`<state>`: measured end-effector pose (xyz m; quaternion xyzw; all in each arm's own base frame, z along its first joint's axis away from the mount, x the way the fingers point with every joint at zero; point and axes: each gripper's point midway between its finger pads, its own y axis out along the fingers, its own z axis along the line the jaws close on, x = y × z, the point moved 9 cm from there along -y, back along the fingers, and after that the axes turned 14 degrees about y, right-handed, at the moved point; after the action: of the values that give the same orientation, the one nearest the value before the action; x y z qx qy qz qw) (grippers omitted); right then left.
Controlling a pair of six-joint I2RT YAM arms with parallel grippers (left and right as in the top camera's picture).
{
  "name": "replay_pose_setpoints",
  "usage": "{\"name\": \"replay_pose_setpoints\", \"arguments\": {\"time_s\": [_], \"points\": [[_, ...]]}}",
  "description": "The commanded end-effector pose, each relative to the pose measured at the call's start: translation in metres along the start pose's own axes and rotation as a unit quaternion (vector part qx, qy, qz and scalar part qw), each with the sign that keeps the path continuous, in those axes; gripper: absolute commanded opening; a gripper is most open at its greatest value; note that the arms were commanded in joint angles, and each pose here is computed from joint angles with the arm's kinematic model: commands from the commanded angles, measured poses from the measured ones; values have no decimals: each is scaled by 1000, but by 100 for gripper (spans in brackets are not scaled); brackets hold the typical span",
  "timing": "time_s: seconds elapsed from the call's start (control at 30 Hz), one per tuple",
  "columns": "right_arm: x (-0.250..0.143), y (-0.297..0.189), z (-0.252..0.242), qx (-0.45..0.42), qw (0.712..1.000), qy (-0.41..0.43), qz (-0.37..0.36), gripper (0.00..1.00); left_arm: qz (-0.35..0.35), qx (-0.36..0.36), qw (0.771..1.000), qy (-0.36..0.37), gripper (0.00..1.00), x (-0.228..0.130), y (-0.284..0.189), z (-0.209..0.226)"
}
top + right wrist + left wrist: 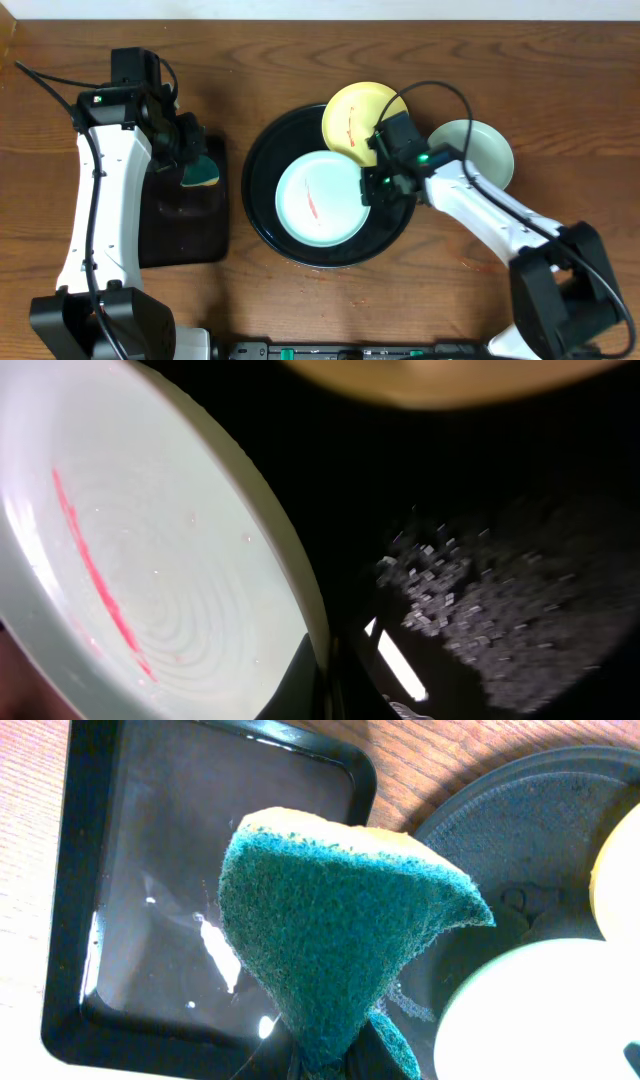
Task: Clean dirty plates on tray and stack at the side
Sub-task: 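Reach the right gripper to the rim of the other pale green plate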
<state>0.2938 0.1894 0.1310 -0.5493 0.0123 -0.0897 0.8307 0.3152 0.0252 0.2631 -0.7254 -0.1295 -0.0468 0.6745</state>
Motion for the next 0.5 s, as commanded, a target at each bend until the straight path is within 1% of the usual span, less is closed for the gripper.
{"name": "replay_pose_setpoints", "arguments": {"time_s": [0.0,0.1,0.13,0.27,0.4,0.47], "points": [[-6,16,4,-21,999,33,12,1,-1,-5,1000,6,7,0,0,-1],[-7,22,3,-28,998,45,19,1,-1,-5,1000,6,8,0,0,-2],[-6,22,2,-29,998,51,19,9,-1,-5,1000,6,7,0,0,-2],[-4,22,1,-26,998,52,16,21,0,-5,1000,-4,7,0,0,-2],[-2,21,2,-14,999,30,20,26,0,-8,1000,-8,7,-1,0,-8],[0,21,3,-13,999,22,20,26,2,-10,1000,-10,7,-1,1,-14]]}}
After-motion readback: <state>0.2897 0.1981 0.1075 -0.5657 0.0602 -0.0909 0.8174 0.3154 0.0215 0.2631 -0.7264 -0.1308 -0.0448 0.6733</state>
